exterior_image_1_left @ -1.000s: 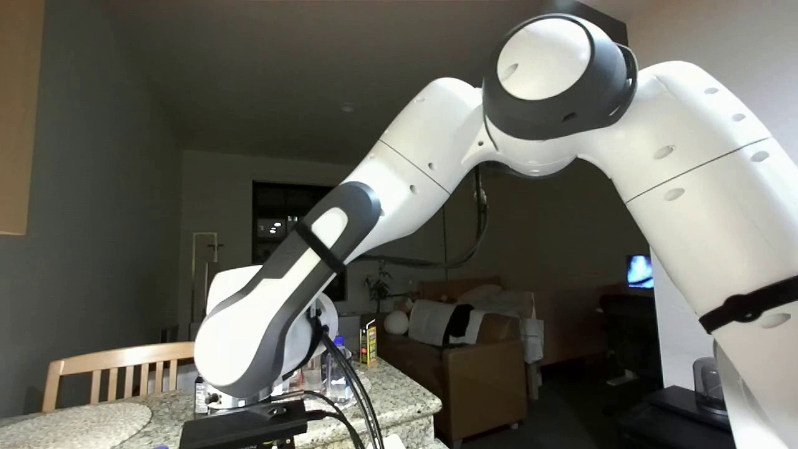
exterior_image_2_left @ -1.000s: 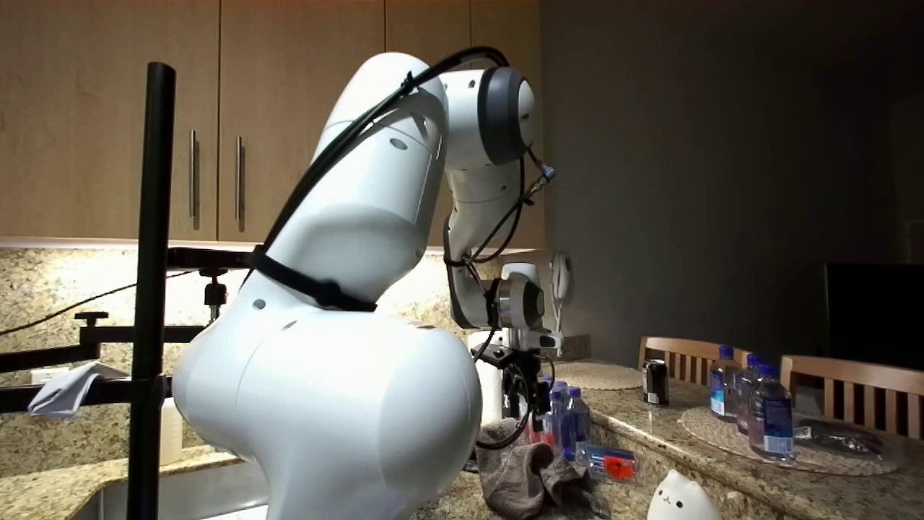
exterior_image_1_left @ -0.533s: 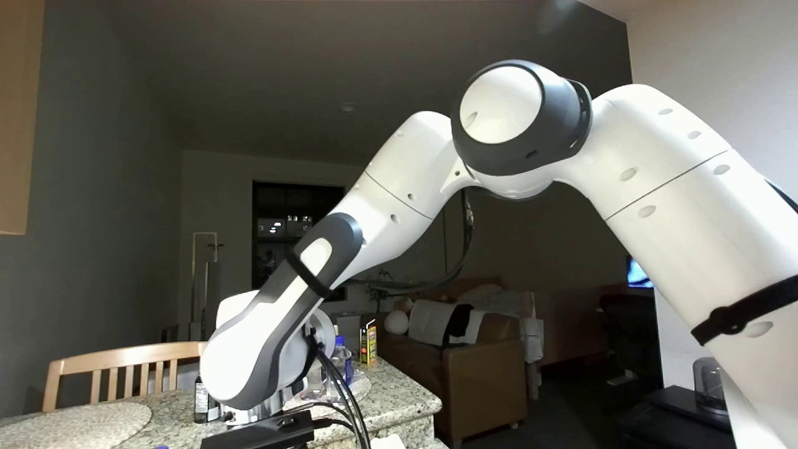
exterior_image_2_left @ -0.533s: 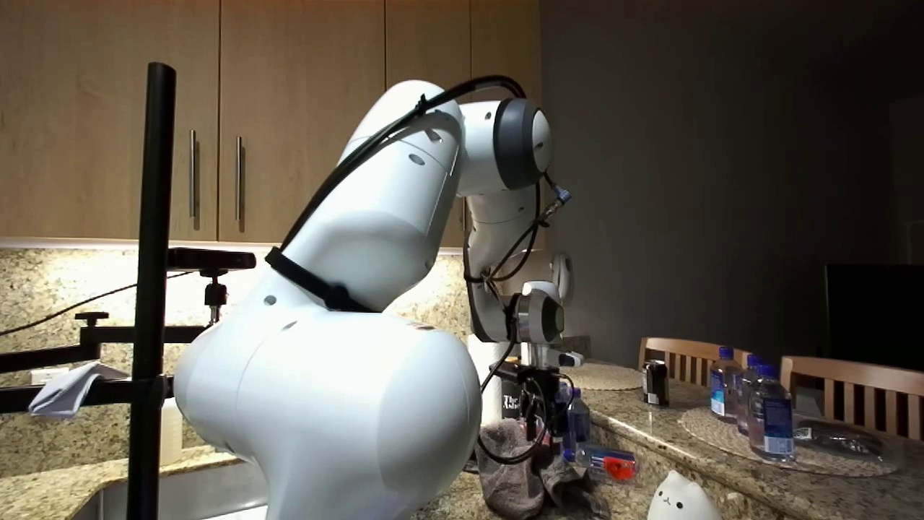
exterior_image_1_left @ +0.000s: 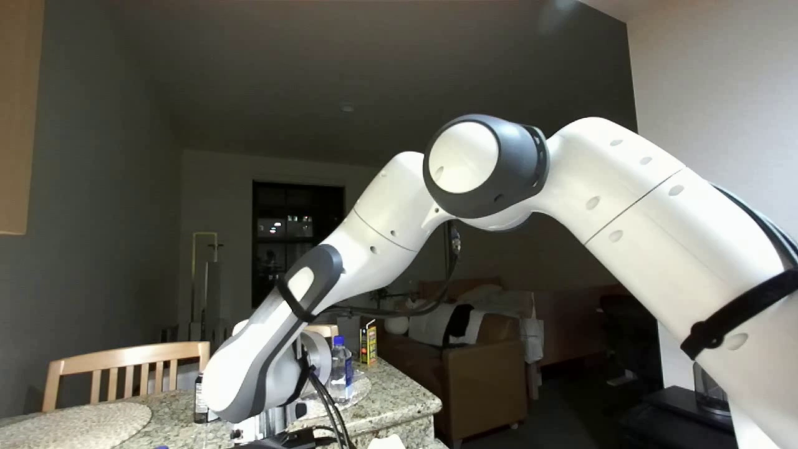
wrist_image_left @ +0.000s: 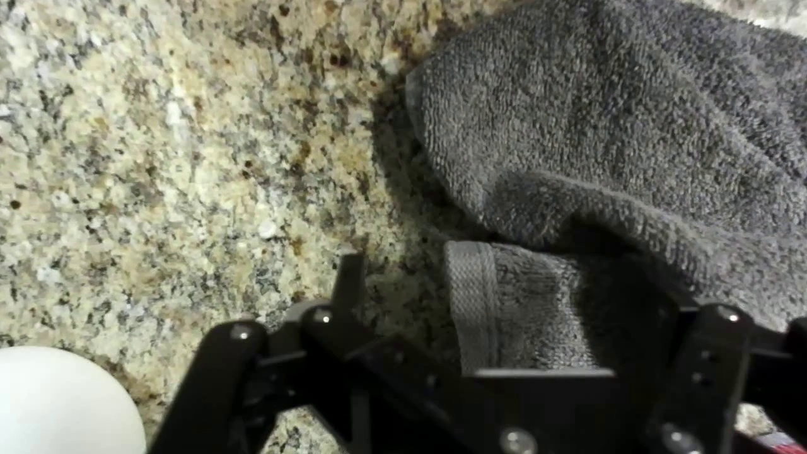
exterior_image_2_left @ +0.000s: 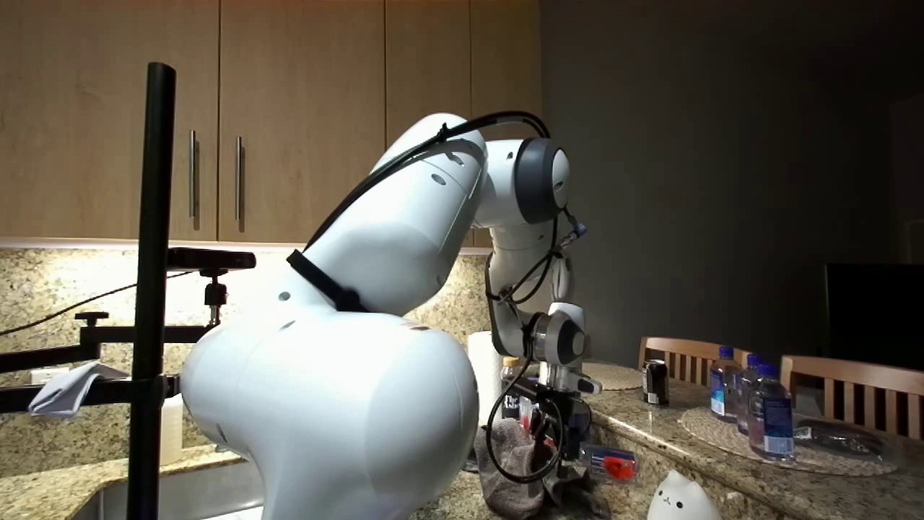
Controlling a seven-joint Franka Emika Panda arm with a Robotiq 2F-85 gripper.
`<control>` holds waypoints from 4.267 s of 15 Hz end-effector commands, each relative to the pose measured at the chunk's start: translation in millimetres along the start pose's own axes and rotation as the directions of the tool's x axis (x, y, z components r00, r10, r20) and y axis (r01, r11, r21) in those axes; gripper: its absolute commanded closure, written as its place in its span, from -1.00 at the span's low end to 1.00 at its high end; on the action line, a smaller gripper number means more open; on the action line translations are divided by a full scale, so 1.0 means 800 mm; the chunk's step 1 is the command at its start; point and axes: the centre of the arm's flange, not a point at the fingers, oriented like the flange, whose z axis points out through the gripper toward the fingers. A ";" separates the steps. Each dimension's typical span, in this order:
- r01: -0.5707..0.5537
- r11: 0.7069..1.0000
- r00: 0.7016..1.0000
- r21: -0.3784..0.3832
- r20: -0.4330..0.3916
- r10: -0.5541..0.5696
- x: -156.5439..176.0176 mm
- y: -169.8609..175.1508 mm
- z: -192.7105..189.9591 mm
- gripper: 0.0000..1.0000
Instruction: Put the towel on top of the teddy bear
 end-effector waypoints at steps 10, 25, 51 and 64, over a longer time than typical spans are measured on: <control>0.021 0.987 0.983 0.156 0.179 -0.049 0.045 -0.019 0.027 -1.00; 0.071 0.988 0.979 0.140 0.179 -0.095 0.078 -0.007 0.049 -1.00; 0.277 0.934 0.925 0.224 0.202 -0.322 0.068 -0.083 0.054 0.69; 0.308 0.942 0.915 0.132 0.231 -0.332 0.045 -0.092 -0.064 0.80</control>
